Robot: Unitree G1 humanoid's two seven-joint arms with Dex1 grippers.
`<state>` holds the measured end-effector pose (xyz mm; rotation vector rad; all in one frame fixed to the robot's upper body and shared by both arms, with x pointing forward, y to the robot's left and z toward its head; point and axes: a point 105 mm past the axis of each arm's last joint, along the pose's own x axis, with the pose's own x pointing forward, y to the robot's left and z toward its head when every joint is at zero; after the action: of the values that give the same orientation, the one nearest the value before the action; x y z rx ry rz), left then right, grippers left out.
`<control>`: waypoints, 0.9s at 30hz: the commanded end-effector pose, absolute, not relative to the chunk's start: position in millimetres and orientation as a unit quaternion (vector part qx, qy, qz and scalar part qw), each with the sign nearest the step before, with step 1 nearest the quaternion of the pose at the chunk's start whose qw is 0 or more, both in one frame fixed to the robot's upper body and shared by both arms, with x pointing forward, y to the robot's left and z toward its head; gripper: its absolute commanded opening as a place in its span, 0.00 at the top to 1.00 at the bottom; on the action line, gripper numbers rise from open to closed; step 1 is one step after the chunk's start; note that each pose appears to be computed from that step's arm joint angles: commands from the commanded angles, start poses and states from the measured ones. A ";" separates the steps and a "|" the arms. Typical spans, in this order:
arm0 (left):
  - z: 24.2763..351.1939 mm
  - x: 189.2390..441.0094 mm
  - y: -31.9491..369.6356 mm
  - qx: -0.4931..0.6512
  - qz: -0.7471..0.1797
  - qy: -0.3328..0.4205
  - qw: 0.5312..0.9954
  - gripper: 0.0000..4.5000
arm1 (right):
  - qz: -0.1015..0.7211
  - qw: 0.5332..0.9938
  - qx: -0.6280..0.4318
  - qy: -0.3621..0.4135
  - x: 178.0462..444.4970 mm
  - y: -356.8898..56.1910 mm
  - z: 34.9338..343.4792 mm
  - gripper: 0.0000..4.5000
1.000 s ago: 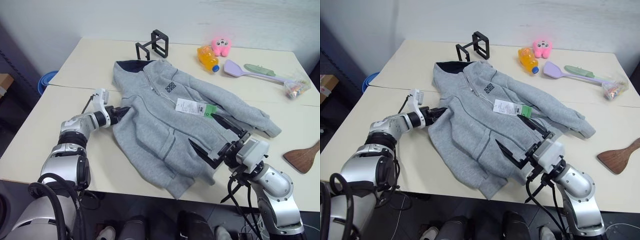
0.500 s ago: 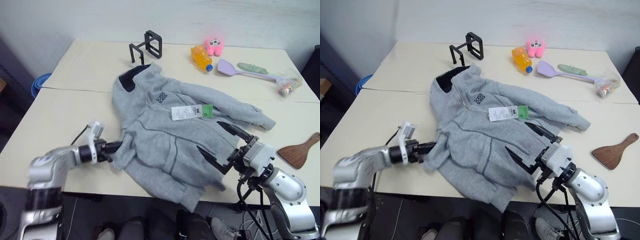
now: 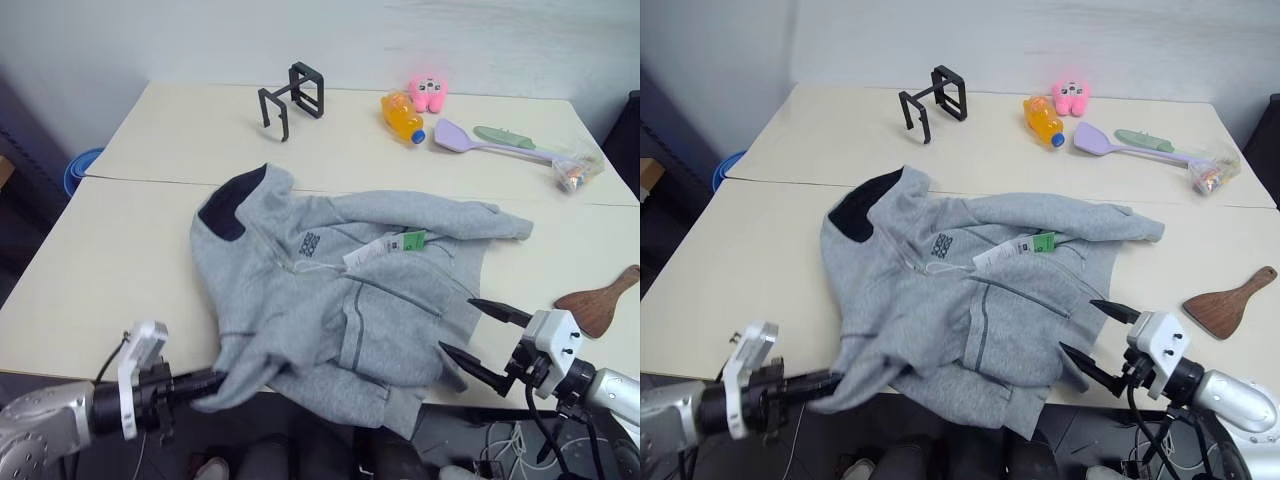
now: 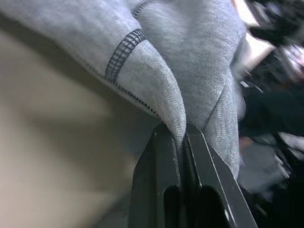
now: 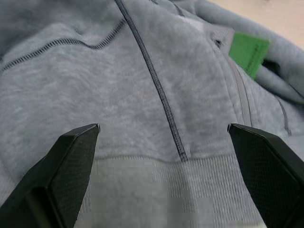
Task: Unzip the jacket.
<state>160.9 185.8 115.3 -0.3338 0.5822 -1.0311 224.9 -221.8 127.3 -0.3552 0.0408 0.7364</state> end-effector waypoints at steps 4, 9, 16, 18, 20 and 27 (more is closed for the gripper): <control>122.8 168.2 203.7 -0.093 -0.497 0.219 0.834 1.00 | 0.365 0.913 -0.179 0.008 223.1 -231.5 135.0 0.00; 142.4 200.2 261.3 -0.080 -0.447 0.237 0.859 0.78 | 0.395 0.907 -0.144 -0.004 219.1 -224.1 135.7 0.00; 153.7 234.1 276.5 0.198 -0.502 0.176 0.823 0.31 | 0.462 0.867 -0.184 0.025 202.5 -198.3 125.4 0.00; 151.3 246.7 255.6 0.255 -0.542 0.123 0.791 0.18 | 0.480 0.856 -0.188 0.039 196.3 -189.2 120.6 0.00; 151.5 259.8 235.4 0.285 -0.570 0.074 0.767 0.18 | 0.494 0.849 -0.183 0.050 191.4 -181.7 117.7 0.00; 134.7 282.3 206.3 0.375 -0.640 0.052 0.669 0.18 | 0.521 0.827 -0.196 0.082 185.6 -167.1 104.1 0.00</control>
<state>283.5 203.6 144.4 0.7910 0.0763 -1.3977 185.8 -173.0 102.9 -0.3750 0.1853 1.0848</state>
